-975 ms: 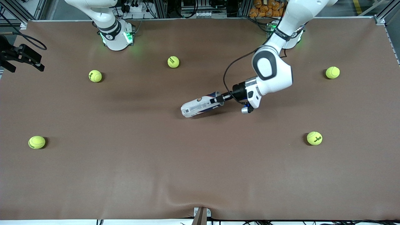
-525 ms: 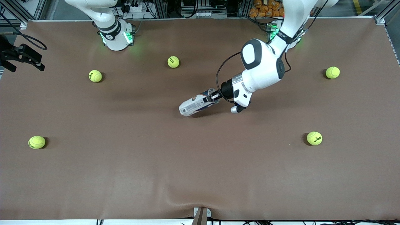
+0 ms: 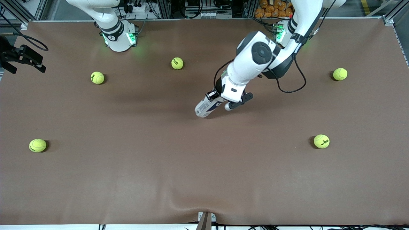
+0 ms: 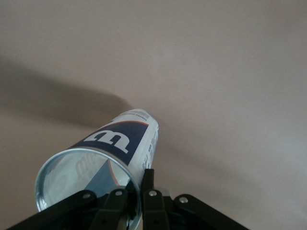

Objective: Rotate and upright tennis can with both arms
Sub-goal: 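Stand the can upright on its base with the left gripper, then open the left gripper and lift it away from the upright can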

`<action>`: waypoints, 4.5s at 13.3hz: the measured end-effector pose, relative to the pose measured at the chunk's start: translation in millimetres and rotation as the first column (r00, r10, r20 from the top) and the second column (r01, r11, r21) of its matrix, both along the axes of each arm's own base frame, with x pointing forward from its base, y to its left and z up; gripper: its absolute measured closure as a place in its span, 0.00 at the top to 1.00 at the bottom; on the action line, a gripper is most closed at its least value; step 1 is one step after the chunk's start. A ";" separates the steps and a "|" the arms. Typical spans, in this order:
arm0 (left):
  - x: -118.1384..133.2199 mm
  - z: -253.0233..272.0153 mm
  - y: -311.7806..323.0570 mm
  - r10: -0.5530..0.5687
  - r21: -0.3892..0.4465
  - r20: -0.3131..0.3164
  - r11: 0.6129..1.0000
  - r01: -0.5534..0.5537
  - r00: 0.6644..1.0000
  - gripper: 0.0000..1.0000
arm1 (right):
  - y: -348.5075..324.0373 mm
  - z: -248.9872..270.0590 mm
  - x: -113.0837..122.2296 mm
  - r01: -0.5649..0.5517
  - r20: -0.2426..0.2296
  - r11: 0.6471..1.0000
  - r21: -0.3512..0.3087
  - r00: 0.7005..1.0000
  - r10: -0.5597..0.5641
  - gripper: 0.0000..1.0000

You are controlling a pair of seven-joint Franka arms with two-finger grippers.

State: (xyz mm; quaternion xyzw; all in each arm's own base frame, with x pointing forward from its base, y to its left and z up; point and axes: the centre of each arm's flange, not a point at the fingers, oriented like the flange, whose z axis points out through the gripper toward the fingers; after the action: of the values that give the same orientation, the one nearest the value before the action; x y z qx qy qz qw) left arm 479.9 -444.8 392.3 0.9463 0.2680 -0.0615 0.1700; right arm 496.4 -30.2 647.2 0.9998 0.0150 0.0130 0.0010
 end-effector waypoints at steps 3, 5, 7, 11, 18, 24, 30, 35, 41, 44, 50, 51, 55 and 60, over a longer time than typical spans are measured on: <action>-9.0 14.2 -15.6 -0.047 0.109 -0.024 0.993 0.049 0.999 0.05 | 0.0 -0.2 0.0 0.000 -0.001 1.000 0.000 1.000 0.000 1.00; -16.3 15.7 -24.2 -0.087 0.191 -0.038 0.977 0.093 0.995 0.05 | 0.0 -1.1 -0.4 0.000 -0.005 1.000 0.000 1.000 0.000 1.00; -23.2 15.0 -38.4 -0.095 0.271 -0.044 0.957 0.103 0.995 0.05 | 0.1 -2.4 -1.0 0.000 -0.013 1.000 0.001 1.000 0.000 1.00; -27.9 -4.9 -61.6 -0.080 0.321 -0.070 0.942 0.099 0.994 0.05 | 0.1 -5.2 -3.2 0.000 -0.035 1.000 0.002 0.999 0.000 1.00; -33.0 -41.6 -93.4 -0.047 0.383 -0.036 0.922 0.057 0.998 0.05 | 0.0 -14.8 -7.0 0.001 -0.082 1.000 0.005 0.997 -0.001 1.00; -26.9 -36.1 -95.9 -0.038 0.357 -0.015 0.933 0.041 0.999 0.05 | 1.5 -14.1 -5.8 -0.002 -0.072 1.000 0.005 0.997 0.003 1.00; -26.0 -42.3 -97.4 -0.037 0.352 -0.015 0.935 0.040 0.999 0.16 | 26.7 -14.2 -1.1 -0.051 -0.046 0.999 0.005 0.998 0.051 1.00; -25.1 -40.5 -98.3 -0.036 0.347 -0.011 0.937 0.037 0.999 0.64 | 33.4 -17.3 2.7 -0.065 -0.039 0.998 0.005 0.997 0.065 1.00; -20.6 -4.9 -99.2 -0.020 0.305 0.022 0.952 0.012 1.000 0.77 | 42.7 -19.4 6.1 -0.083 -0.031 0.997 0.005 0.996 0.083 1.00; -13.2 19.5 -84.8 0.001 0.311 0.034 0.950 -0.011 0.999 1.00 | 42.4 -18.5 6.4 -0.082 -0.026 0.997 0.005 0.996 0.083 1.00; 50.0 73.5 2.3 -0.040 0.326 0.073 0.945 0.014 0.997 1.00 | 32.2 -13.4 3.8 -0.063 -0.018 0.998 0.007 0.998 0.063 1.00; 60.9 85.1 22.7 -0.054 0.332 0.080 0.943 0.025 0.995 1.00 | 28.7 -11.3 2.3 -0.057 -0.015 0.998 0.007 0.998 0.057 1.00; 99.3 120.0 110.7 -0.170 0.369 0.081 0.921 0.129 0.982 1.00 | 18.8 -8.3 0.3 -0.037 -0.010 0.999 0.007 0.999 0.037 1.00; 144.3 141.4 244.0 -0.346 0.401 0.056 0.867 0.296 0.937 1.00 | 14.6 -8.3 0.7 -0.029 -0.007 1.000 0.007 1.000 0.029 1.00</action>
State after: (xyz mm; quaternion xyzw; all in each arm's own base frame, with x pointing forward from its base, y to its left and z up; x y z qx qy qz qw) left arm 624.1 -200.8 533.6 0.9943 0.1021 0.0249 -0.0158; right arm 497.1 -15.6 638.9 0.9995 0.0294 0.0096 -0.0029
